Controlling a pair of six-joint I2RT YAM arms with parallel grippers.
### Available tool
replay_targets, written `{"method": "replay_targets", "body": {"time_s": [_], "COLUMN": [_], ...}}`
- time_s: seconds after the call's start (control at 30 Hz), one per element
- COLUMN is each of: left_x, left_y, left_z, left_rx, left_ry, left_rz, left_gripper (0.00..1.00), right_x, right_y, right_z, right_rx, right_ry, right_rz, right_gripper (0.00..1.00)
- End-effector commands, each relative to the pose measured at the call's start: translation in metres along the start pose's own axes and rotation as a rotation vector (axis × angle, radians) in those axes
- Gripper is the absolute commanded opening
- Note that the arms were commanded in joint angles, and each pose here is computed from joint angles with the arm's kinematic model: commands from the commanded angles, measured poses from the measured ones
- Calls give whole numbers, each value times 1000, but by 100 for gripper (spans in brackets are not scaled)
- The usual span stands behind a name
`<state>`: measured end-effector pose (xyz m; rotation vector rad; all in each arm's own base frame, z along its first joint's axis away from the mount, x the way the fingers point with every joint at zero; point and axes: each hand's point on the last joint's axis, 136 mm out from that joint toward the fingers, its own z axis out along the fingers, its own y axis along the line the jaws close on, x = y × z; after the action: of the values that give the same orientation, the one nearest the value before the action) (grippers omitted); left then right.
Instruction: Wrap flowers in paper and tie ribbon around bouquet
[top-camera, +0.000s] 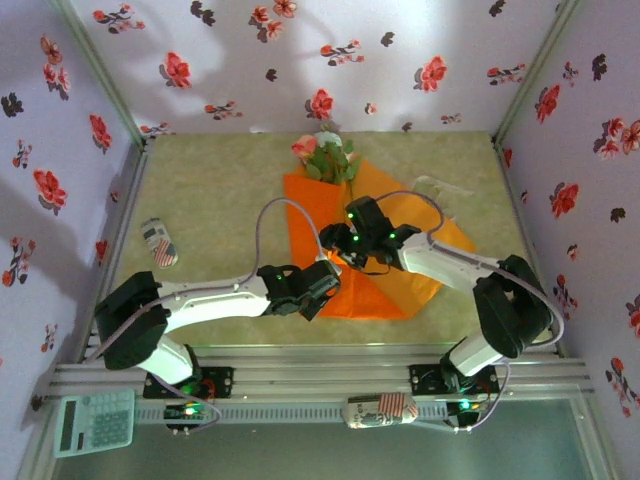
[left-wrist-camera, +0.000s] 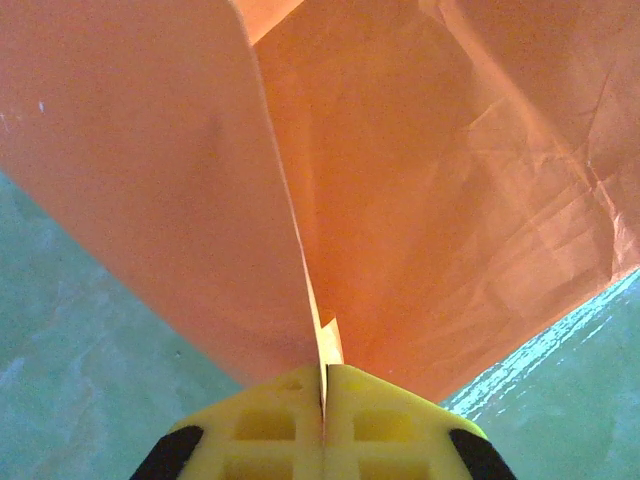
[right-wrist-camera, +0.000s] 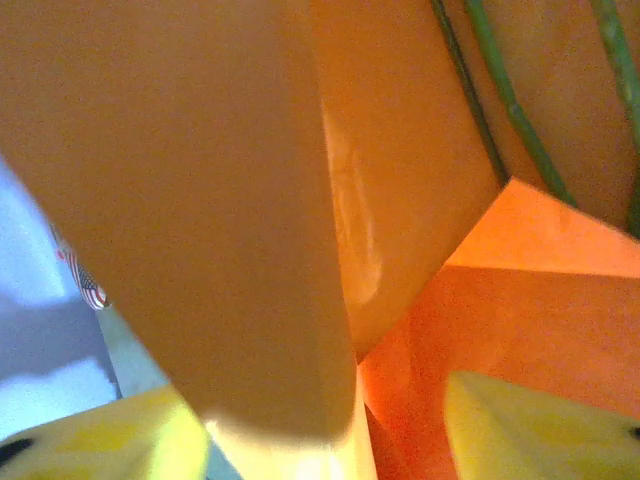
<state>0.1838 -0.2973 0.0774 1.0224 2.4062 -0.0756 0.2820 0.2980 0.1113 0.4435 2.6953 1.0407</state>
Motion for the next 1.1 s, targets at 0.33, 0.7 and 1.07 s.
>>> {"method": "replay_targets", "body": {"time_s": [0.33,0.7,1.07], "left_x": [-19,4,9], "left_y": [8,14,9], "left_z": [-33,-37,1], "left_rx": [-25,276,452], "left_ry": [-52,59,73], "left_rz": [-97,-679,-892], "left_gripper": [42,65,65], "right_x": [-2,-9,-6], "right_y": [-50,-71,-75], "right_z": [-18,-9,-1], "right_rx": [233,201,162], "right_ry": [-30,0,43], "right_rz": [-49,-6,31], "right_gripper": [0,0,0]}}
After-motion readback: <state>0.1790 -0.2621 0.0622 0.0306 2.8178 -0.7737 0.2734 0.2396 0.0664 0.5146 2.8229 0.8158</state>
